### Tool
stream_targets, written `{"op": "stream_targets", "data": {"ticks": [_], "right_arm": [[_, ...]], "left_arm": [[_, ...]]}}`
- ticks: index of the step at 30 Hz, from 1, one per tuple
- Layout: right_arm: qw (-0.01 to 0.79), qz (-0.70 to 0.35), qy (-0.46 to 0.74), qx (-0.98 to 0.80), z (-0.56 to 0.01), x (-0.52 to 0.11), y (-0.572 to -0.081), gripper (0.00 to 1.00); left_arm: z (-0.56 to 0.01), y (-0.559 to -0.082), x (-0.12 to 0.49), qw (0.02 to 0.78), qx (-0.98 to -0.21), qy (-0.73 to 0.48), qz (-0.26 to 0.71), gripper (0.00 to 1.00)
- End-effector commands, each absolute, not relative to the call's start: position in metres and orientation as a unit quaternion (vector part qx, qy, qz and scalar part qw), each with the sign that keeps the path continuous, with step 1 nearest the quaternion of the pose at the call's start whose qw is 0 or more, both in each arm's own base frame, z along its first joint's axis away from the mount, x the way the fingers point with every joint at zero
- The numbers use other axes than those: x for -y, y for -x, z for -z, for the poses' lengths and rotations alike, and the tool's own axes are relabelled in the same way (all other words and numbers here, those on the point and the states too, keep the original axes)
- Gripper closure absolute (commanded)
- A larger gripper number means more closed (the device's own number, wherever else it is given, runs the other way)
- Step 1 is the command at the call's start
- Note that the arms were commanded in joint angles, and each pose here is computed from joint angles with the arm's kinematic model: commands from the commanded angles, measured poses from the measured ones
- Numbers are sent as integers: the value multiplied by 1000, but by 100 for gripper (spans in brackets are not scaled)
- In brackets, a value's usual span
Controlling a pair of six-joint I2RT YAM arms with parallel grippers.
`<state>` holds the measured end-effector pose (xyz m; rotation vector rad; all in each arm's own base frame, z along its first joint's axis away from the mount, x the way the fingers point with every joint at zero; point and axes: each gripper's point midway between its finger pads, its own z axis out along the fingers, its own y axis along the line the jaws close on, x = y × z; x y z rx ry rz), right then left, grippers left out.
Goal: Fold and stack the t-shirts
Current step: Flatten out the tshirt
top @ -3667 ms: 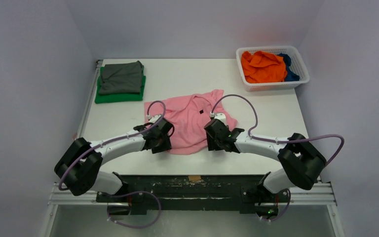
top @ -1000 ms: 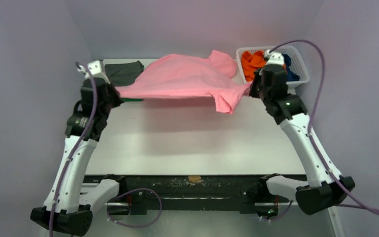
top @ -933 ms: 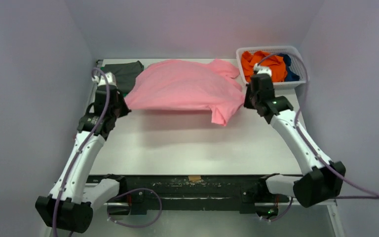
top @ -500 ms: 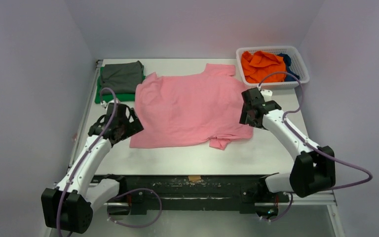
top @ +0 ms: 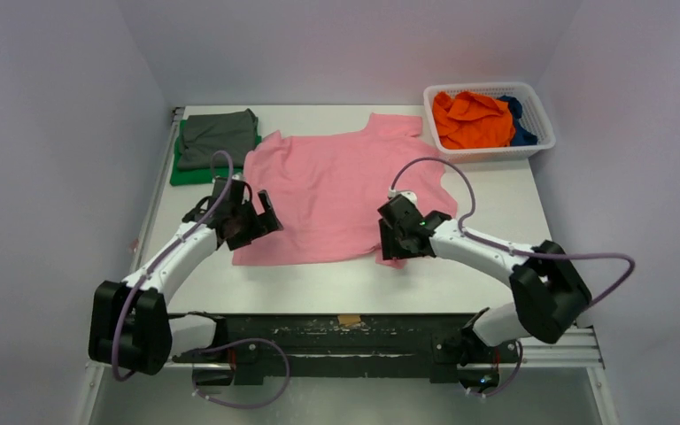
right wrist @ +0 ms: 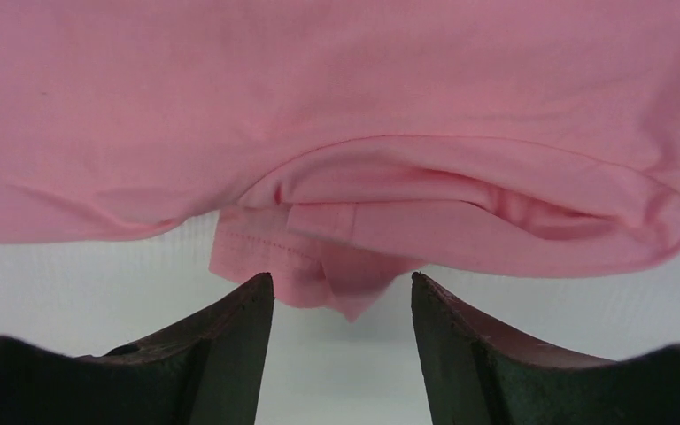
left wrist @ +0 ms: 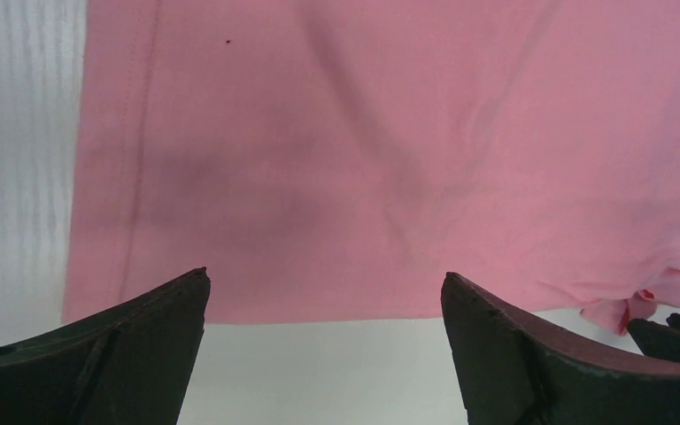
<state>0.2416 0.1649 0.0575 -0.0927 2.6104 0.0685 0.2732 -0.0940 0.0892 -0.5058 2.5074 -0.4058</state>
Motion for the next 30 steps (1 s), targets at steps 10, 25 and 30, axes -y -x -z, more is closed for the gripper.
{"op": "stream_targets", "data": {"ticks": [10,25,30], "right_arm": [[217,66,-40,-973,-17,-136,-226,77],[224,-28,-245,-943,-47,-82,-130,93],[257,-84,-312,-911,-61,-71,-119,50]], "left_arm": [[-45,-295,98,236,-942,200,129,0],[-40,-291,79,230,-939,241,84,0],[-46,-290,77,235,-937,246,80,0]]}}
